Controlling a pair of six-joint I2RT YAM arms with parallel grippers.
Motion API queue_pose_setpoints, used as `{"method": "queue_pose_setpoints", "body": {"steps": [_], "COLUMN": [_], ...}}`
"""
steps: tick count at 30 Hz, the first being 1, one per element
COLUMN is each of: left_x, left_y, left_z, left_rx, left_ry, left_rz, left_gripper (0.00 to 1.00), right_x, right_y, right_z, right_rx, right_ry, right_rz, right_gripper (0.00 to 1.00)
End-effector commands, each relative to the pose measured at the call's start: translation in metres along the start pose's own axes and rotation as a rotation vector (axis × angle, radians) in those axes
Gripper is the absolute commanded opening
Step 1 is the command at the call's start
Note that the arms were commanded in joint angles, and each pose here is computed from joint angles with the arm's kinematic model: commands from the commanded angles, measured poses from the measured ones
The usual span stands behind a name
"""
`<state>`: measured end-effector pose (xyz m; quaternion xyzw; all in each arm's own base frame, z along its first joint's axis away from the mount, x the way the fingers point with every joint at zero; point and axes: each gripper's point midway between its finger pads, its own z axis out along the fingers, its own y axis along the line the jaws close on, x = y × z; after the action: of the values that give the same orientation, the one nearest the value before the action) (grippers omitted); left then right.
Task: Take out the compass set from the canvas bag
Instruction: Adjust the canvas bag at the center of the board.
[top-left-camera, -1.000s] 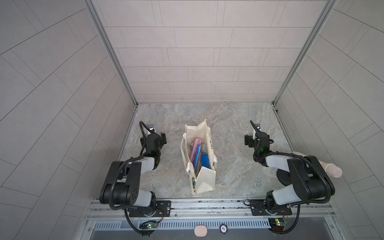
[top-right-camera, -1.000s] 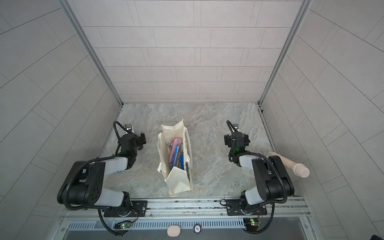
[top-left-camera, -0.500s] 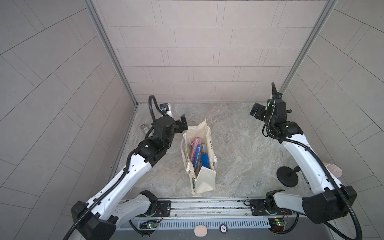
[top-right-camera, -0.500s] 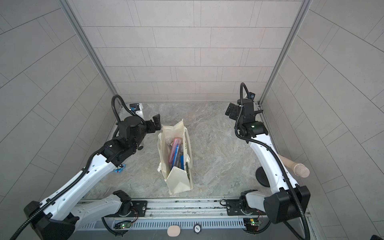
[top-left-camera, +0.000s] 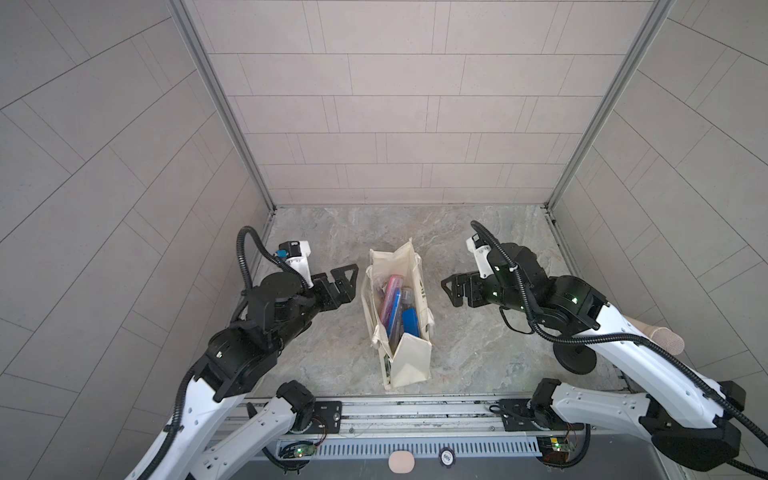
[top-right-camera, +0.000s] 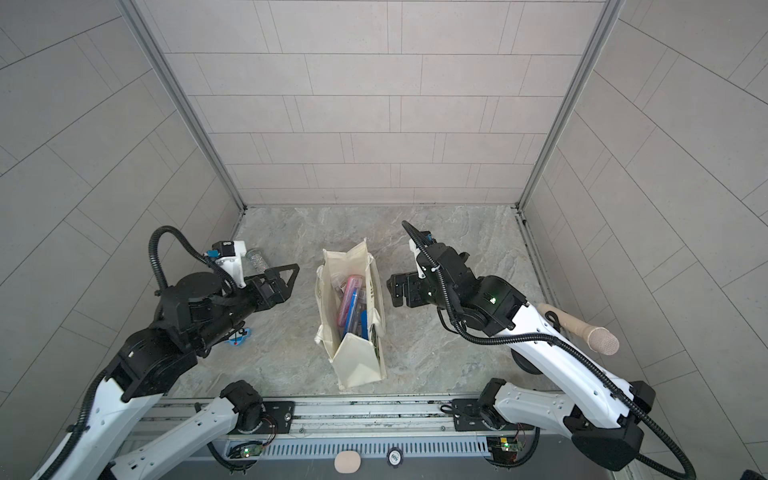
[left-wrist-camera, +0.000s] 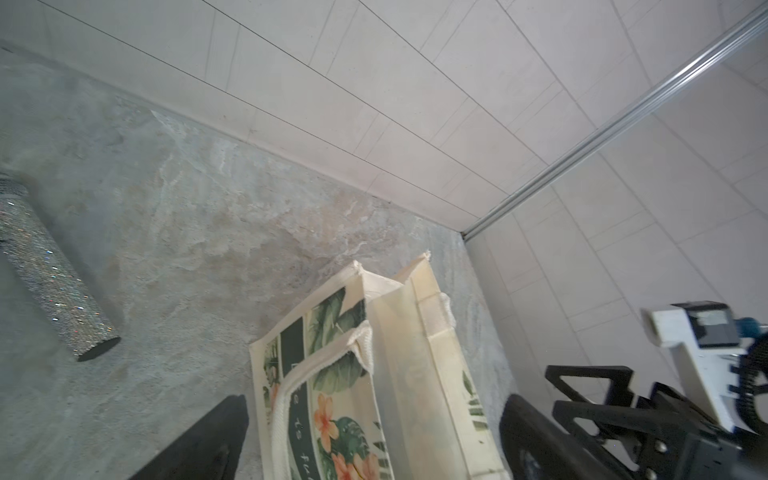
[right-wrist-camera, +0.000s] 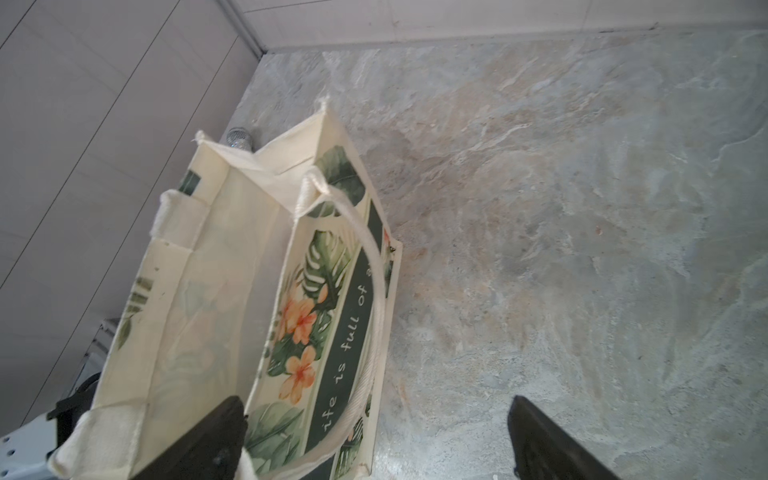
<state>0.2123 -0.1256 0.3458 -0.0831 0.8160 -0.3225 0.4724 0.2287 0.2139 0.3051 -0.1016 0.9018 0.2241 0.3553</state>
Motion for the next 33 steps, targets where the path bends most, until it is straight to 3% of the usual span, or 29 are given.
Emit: {"method": "queue_pose_setpoints", "body": {"steps": [1, 7, 12, 16, 18, 25, 30, 33], "left_x": [0.028, 0.039, 0.055, 0.066, 0.07, 0.085, 0.091, 0.092], "left_y": [-0.016, -0.02, -0.017, -0.013, -0.011, -0.002, 0.01, 0.02], "left_z": [0.015, 0.02, 0.037, 0.046, 0.05, 0.062, 0.066, 0.066], "left_rx": [0.08, 0.078, 0.06, 0.043, 0.036, -0.011, -0.09, -0.15], "left_ry": [0.155, 0.241, 0.32, 0.362, 0.382, 0.445, 0.493, 0.501], "left_rz": [-0.059, -0.016, -0.022, -0.031, -0.036, -0.041, -0.02, -0.006], "left_gripper": [1.0, 0.96, 0.68, 0.49, 0.42, 0.38, 0.24, 0.23], "right_x": [0.01, -0.005, -0.005, -0.005, -0.006, -0.006, 0.0, 0.0], "right_y": [0.014, 0.041, 0.047, 0.044, 0.041, 0.032, 0.026, 0.025], "right_z": [0.0, -0.005, 0.006, 0.014, 0.015, 0.014, 0.017, 0.015], "right_rx": [-0.01, -0.087, -0.075, -0.032, -0.016, 0.028, 0.056, 0.057], "right_ry": [0.097, 0.064, 0.119, 0.146, 0.139, 0.124, 0.143, 0.137], "right_rz": [-0.034, -0.039, -0.028, -0.023, -0.021, -0.019, -0.029, -0.028], "right_gripper": [1.0, 0.97, 0.87, 0.69, 0.65, 0.57, 0.53, 0.53]}}
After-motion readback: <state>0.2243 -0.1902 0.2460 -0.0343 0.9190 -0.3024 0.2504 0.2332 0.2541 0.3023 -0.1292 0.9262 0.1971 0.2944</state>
